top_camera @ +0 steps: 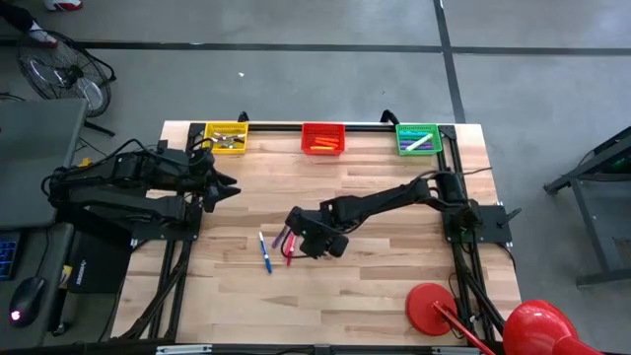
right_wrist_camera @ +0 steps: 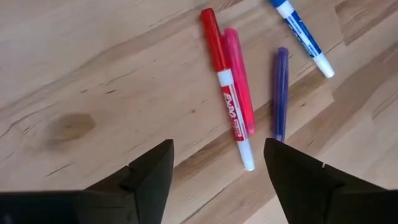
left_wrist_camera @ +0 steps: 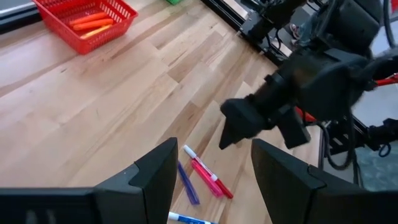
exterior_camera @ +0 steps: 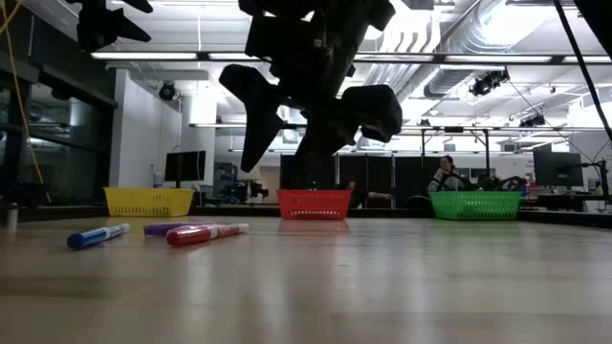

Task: Pick & Place Markers
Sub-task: Put the red marker into the yellow bin

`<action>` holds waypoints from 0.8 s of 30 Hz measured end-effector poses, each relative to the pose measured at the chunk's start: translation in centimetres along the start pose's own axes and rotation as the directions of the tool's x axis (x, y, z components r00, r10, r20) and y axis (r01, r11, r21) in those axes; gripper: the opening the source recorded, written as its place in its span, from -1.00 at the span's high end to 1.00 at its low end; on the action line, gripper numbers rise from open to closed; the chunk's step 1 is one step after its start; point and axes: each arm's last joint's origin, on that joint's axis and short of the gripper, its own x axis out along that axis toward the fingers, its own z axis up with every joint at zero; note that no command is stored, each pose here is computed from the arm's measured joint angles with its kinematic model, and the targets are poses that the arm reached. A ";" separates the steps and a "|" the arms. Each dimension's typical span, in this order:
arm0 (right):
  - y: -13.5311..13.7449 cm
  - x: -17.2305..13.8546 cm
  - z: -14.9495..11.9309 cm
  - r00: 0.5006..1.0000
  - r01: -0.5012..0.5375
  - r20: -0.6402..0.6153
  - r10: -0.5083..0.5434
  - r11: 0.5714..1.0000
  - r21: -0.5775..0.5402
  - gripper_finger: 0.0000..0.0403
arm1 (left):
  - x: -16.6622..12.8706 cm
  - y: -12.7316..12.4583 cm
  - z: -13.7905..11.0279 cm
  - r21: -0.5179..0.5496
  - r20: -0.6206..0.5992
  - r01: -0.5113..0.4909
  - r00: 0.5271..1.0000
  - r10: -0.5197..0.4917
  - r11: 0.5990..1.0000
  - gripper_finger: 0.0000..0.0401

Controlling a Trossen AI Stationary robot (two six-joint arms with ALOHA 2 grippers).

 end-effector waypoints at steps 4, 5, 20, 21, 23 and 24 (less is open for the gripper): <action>-0.1 0.5 -1.1 0.997 -0.048 0.053 0.048 0.999 0.007 -0.17 | 0.0 0.0 0.0 -0.001 -0.005 0.007 1.000 -0.008 1.000 0.00; 0.0 0.7 -1.4 0.997 -0.054 0.052 0.054 0.999 -0.006 -0.18 | 0.0 0.0 0.0 -0.001 -0.005 0.007 1.000 -0.007 1.000 -0.01; -1.1 1.8 -1.9 0.995 0.066 0.084 -0.061 0.996 -0.056 -0.17 | 0.0 0.0 0.0 -0.023 -0.008 0.007 1.000 -0.007 1.000 -0.01; -1.4 2.0 -1.7 0.995 0.065 0.082 -0.061 0.997 -0.049 -0.17 | 0.0 0.0 0.0 -0.023 -0.008 0.006 1.000 -0.006 1.000 0.00; -1.9 2.8 -1.7 0.997 0.045 0.066 -0.043 0.998 -0.037 -0.17 | 0.0 0.0 0.0 -0.023 -0.008 0.004 1.000 -0.004 1.000 -0.01; -2.2 3.3 -1.6 0.998 0.032 0.062 -0.030 0.999 -0.032 -0.17 | 0.0 0.0 0.0 -0.023 -0.008 0.004 1.000 -0.004 1.000 0.00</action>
